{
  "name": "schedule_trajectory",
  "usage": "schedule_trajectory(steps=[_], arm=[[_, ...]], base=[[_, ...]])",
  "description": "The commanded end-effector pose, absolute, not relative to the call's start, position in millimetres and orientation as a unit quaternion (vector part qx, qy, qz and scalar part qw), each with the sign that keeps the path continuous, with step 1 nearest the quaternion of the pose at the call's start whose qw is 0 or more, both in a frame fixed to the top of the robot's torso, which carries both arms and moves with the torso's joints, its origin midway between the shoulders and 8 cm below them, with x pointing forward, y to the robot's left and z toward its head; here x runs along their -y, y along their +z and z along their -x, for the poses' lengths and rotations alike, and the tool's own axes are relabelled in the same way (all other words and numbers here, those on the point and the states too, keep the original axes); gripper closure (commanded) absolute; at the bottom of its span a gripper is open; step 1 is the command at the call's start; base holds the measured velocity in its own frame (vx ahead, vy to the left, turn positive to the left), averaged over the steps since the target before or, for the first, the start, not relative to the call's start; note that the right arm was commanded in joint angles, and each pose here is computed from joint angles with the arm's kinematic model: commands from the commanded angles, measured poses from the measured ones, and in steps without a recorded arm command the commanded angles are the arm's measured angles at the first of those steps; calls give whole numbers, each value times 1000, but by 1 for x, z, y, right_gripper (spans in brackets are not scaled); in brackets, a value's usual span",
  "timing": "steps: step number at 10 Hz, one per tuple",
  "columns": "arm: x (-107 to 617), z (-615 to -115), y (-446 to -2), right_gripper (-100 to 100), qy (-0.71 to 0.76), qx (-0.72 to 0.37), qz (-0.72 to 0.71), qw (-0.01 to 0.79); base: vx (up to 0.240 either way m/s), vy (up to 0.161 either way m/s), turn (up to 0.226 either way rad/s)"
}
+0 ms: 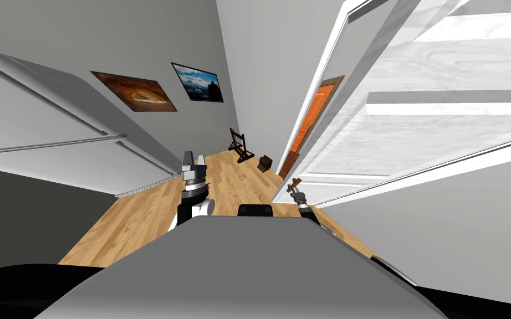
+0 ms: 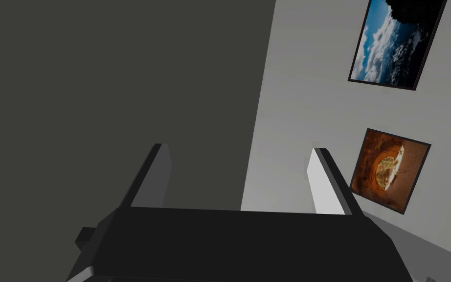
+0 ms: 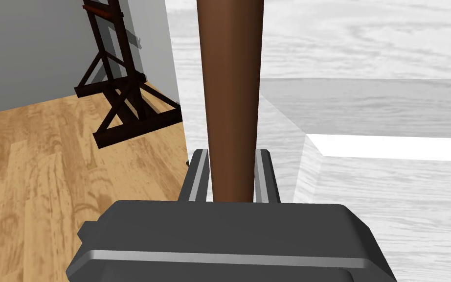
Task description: Pull the door open
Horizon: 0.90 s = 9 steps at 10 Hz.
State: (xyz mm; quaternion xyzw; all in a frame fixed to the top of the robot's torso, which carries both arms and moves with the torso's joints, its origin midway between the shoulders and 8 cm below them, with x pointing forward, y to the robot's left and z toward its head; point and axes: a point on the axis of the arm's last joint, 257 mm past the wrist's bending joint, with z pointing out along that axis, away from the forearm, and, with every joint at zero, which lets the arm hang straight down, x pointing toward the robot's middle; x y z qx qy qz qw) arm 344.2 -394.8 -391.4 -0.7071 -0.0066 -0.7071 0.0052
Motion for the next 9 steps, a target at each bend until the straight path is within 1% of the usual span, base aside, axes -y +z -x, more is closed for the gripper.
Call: schedule_trajectory(steps=[1,2,4,9], arm=[[395,-344,-391,100,-707,7,707,5],[395,-339,-393,100,-706,10,708,9],[396,-333,-392,100,-706,15,708,14],[400,-317,-392,100,-707,27,707,27]], base=[[-85,-17,16],[-115,-55,99],[-210,-62,186],[-204,-62,133]])
